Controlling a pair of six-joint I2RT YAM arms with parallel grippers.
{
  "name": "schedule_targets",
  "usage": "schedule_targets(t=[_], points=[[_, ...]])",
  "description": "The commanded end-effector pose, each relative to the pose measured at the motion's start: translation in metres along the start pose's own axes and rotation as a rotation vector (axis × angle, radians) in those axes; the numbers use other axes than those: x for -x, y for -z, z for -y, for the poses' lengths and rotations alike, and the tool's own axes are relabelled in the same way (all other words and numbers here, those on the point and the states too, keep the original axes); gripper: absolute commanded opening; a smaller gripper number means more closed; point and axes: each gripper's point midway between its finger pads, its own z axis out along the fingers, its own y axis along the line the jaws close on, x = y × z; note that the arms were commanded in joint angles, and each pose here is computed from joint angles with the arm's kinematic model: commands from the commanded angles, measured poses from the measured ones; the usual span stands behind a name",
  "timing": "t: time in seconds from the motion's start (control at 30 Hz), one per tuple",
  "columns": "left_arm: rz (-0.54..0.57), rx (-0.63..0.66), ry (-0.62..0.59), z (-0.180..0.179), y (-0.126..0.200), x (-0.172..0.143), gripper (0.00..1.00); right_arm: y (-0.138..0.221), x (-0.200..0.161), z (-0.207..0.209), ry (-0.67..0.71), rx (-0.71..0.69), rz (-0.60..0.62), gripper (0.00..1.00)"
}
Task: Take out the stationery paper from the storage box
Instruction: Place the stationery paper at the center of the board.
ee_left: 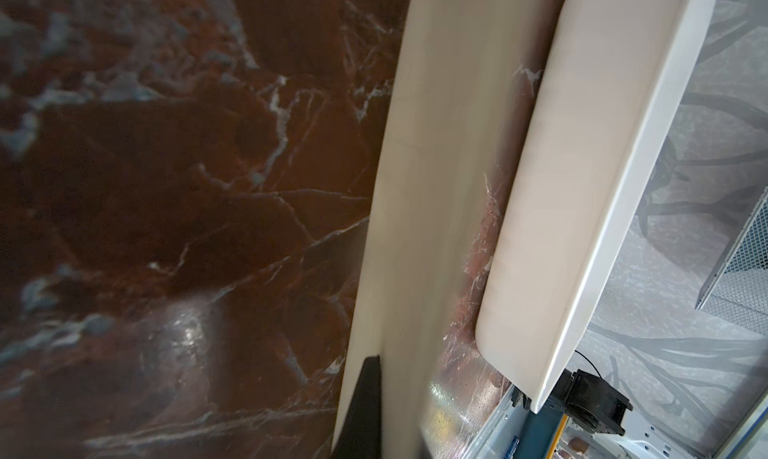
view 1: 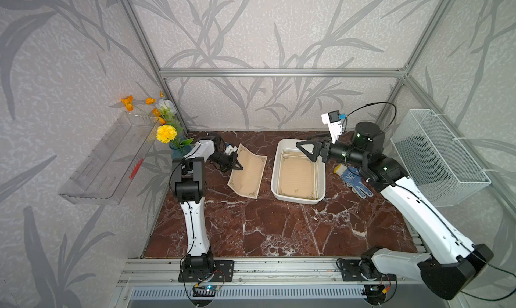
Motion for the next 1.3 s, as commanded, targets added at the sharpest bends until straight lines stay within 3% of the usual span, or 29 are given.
schedule_targets(t=[0.0, 0.4, 0.6, 1.27], points=[[0.024, 0.065, 0.019, -0.002, 0.0, -0.001, 0.0, 0.008, 0.005, -0.005, 0.024, -0.011, 0.019, 0.89], [0.093, 0.175, 0.077, -0.014, 0.012, -0.001, 0.07, 0.013, 0.004, -0.006, 0.032, -0.027, 0.023, 0.88], [0.108, 0.183, 0.068, -0.013, 0.015, -0.001, 0.19, 0.014, 0.003, -0.006, 0.029, -0.028, 0.022, 0.88], [0.064, 0.331, 0.041, -0.033, 0.016, 0.001, 0.2, 0.014, 0.0, -0.002, 0.014, -0.043, 0.018, 0.88]])
